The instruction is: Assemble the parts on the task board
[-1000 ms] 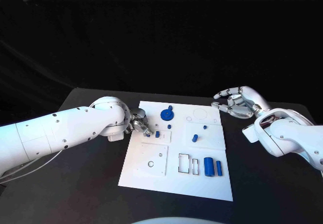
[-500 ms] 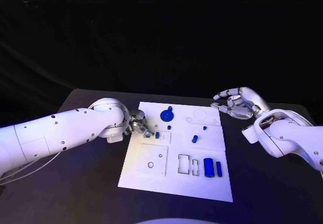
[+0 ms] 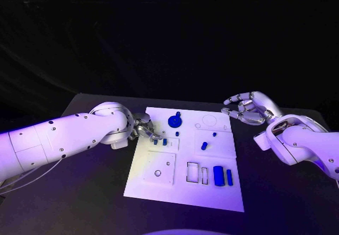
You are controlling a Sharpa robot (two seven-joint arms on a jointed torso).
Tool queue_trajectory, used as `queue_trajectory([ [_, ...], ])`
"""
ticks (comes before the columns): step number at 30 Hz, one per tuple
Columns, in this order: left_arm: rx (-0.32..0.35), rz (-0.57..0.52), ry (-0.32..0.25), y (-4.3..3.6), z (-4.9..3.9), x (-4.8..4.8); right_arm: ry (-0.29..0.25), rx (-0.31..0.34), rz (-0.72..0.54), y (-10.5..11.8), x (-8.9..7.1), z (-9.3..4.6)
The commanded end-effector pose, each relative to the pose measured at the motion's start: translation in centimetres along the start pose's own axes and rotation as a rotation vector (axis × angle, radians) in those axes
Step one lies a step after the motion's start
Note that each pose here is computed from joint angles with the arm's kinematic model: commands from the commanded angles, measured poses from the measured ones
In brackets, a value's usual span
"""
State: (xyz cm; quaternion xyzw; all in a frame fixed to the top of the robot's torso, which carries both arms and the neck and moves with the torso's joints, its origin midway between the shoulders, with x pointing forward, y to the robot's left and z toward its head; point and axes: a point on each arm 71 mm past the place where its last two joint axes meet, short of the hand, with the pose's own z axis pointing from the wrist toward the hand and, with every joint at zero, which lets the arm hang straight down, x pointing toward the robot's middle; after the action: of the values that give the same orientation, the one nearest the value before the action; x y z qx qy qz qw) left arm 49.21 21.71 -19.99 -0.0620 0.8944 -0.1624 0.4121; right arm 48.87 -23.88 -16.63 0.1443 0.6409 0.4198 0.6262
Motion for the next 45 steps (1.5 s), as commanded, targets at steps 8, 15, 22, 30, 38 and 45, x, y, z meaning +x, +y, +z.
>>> queue_trajectory([
  [8, 0.058, -0.107, -0.103, -0.6, -0.81, -1.33, 0.007, -0.004, 0.0, 0.0, 0.1, 0.0],
  [15, 0.251, -0.238, -0.235, -2.03, -1.25, -2.5, 0.005, -0.004, 0.0, -0.1, 0.1, -0.1],
  [22, 0.488, -0.204, -0.359, -4.14, -1.05, -2.02, 0.005, -0.006, 0.001, -0.1, 0.1, -0.1],
  [30, 0.607, 0.013, -0.415, -5.47, -0.17, 0.07, 0.008, -0.005, 0.003, -0.1, 0.2, -0.2],
  [38, 0.589, 0.162, -0.397, -5.97, 0.87, 1.08, 0.009, -0.005, 0.004, -0.1, 0.2, -0.2],
  [45, 0.533, 0.233, -0.372, -6.5, 1.6, 1.61, 0.011, -0.005, 0.005, -0.1, 0.3, -0.2],
])
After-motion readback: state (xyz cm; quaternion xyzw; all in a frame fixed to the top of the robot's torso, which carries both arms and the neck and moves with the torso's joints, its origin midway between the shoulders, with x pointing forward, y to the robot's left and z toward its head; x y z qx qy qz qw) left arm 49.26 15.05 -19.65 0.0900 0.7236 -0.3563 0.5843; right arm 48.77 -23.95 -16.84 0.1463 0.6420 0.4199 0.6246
